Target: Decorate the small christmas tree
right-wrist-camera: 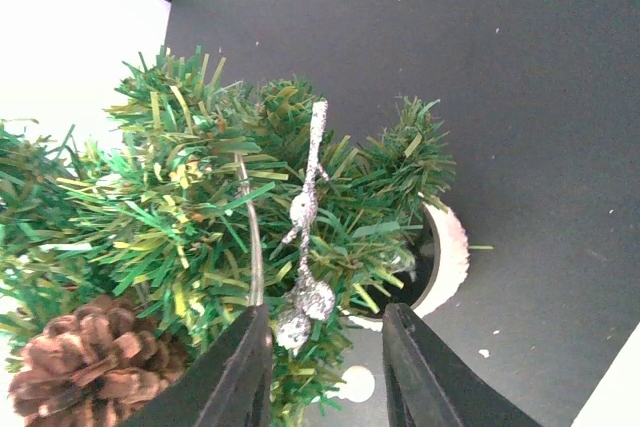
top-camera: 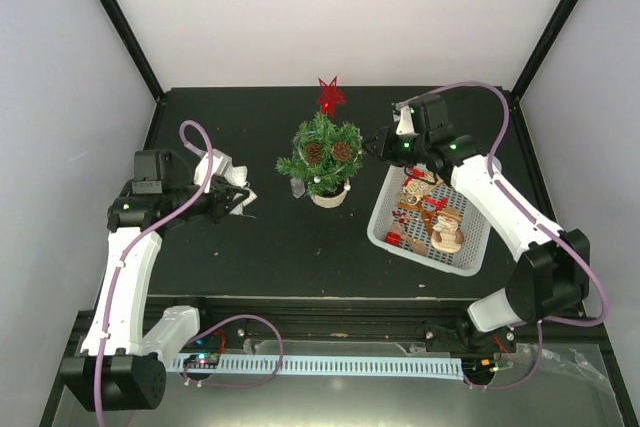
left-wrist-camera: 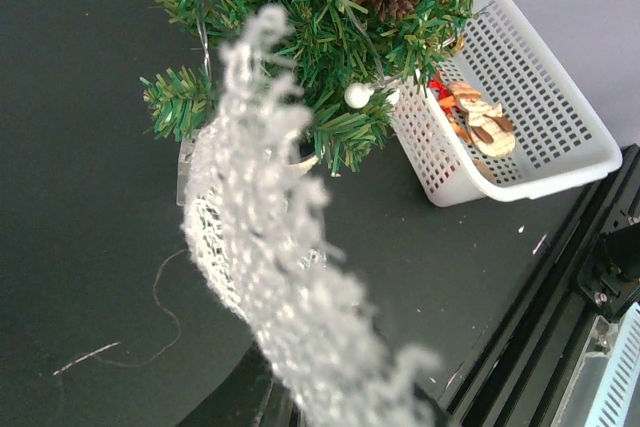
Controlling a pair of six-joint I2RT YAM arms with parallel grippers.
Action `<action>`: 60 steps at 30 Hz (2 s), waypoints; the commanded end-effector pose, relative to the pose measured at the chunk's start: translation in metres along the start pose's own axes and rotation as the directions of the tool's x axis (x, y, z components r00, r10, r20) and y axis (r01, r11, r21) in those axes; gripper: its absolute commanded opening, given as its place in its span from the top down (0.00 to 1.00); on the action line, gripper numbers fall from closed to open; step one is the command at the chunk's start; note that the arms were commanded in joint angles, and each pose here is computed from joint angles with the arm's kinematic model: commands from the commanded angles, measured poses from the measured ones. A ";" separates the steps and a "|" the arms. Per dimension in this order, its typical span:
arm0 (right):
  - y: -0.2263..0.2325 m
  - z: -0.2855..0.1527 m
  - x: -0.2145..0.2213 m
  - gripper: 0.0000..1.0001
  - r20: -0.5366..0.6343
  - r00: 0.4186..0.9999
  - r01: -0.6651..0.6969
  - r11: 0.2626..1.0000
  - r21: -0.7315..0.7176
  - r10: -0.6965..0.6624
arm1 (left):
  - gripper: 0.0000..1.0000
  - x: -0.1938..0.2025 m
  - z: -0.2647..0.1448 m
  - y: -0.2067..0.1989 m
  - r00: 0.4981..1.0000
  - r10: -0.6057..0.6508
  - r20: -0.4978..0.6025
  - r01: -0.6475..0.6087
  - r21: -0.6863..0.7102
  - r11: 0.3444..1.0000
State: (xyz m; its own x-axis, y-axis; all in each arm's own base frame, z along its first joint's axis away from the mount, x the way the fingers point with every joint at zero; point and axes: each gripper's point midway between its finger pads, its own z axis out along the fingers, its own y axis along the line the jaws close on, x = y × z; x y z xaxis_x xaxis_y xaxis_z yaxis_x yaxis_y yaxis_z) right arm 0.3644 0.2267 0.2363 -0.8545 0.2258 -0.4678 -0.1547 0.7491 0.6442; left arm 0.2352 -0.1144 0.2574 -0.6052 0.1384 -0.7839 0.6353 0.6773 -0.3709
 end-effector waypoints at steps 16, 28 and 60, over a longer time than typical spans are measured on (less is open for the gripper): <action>0.015 -0.049 -0.005 0.50 0.111 0.991 0.066 0.998 0.014 -0.067 | 0.86 -0.007 -0.006 0.001 0.999 0.024 0.021 -0.023 -0.031 0.999; 0.063 -0.053 0.030 0.50 0.092 0.958 0.249 0.949 0.191 -0.270 | 0.86 -0.011 -0.007 0.005 1.000 0.021 0.021 -0.020 -0.053 0.998; 0.115 0.080 0.142 0.52 -0.002 0.962 0.272 0.962 -0.021 -0.272 | 0.86 -0.012 -0.011 0.002 0.998 0.039 0.040 -0.036 -0.065 0.997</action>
State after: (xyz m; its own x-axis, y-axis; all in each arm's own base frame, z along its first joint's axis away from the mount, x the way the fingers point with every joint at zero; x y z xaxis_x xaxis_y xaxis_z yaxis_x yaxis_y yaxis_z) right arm 0.2512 0.3813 0.1869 -0.8115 -0.0783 -0.5791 -0.4045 0.7905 0.4600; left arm 0.2366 -0.1093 0.2555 -0.6032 0.1444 -0.7844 0.6181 0.7062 -0.3453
